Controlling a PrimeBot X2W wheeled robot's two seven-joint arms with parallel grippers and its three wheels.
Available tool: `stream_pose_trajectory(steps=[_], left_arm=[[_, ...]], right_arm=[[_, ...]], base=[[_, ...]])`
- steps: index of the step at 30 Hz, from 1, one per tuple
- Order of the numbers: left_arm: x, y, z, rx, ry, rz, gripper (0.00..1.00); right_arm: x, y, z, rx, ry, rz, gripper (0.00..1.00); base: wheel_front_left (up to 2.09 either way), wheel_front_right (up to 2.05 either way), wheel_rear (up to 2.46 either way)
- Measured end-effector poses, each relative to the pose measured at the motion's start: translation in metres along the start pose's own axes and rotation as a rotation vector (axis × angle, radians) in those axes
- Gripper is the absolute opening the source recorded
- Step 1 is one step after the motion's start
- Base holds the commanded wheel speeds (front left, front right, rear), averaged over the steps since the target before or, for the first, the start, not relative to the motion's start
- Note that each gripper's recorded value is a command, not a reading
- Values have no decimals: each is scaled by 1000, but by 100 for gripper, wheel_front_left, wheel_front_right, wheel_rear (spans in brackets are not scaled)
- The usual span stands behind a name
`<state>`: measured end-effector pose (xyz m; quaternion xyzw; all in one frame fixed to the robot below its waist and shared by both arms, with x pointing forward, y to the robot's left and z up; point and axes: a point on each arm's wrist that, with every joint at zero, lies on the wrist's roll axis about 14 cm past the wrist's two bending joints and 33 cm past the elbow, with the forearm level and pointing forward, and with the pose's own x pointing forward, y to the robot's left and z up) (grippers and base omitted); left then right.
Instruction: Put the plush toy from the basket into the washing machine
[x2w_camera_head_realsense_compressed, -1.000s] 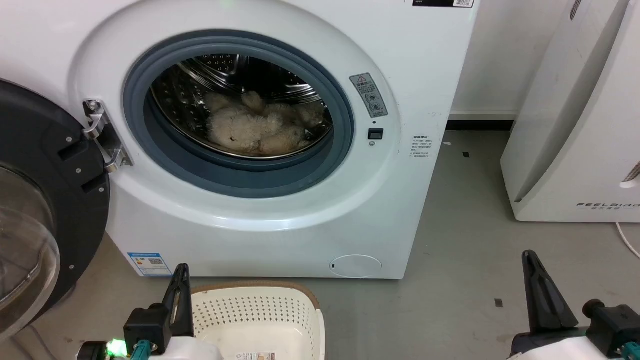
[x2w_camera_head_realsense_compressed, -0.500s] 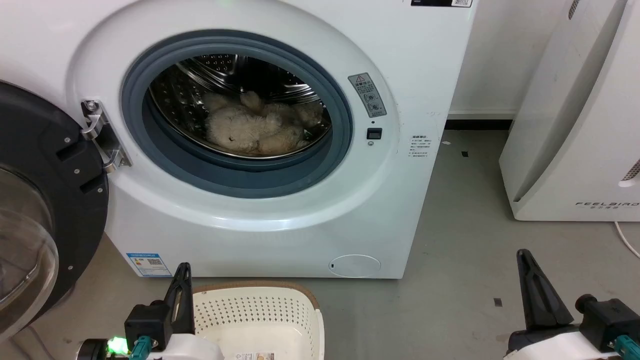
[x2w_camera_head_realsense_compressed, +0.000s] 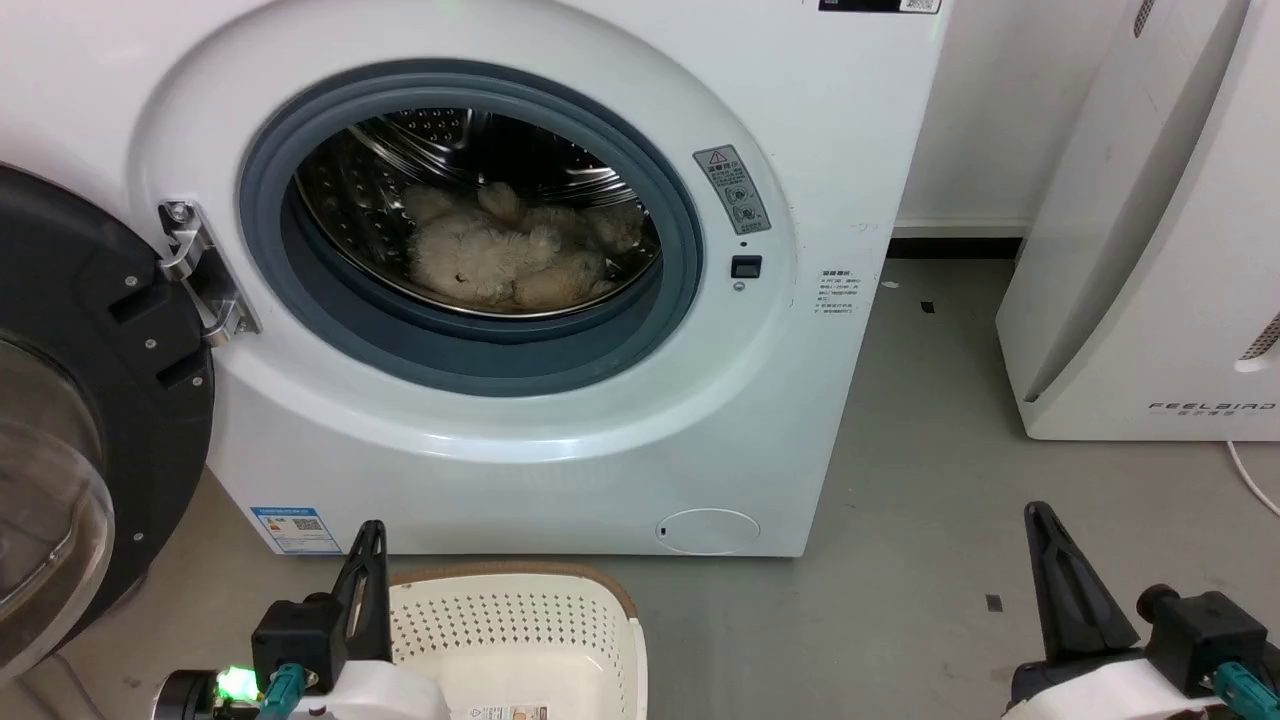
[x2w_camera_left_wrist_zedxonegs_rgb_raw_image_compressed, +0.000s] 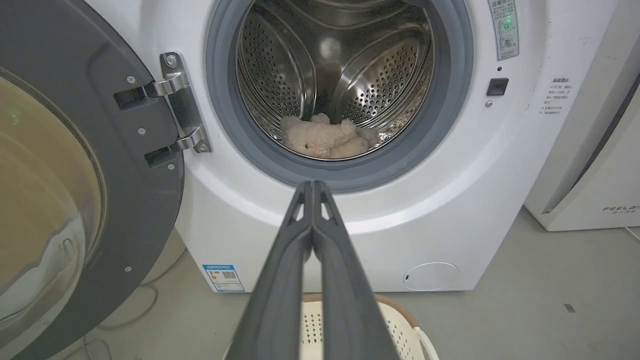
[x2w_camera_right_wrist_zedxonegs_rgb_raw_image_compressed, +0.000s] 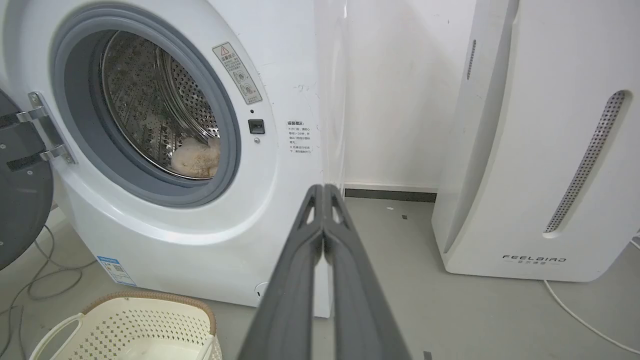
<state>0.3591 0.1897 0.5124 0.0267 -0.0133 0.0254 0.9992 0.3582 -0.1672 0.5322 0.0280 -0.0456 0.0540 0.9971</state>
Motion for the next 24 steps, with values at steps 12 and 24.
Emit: stream_pose_trajectory(steps=[12, 24], left_arm=[[1, -3, 1, -6, 12, -10, 0], [4, -6, 4, -9, 15, -20, 0]], right_arm=[[3, 1, -1, -12, 18, 4, 0], [4, 2, -4, -28, 41, 8, 0]], base=[[0, 0, 0], [0, 0, 0]])
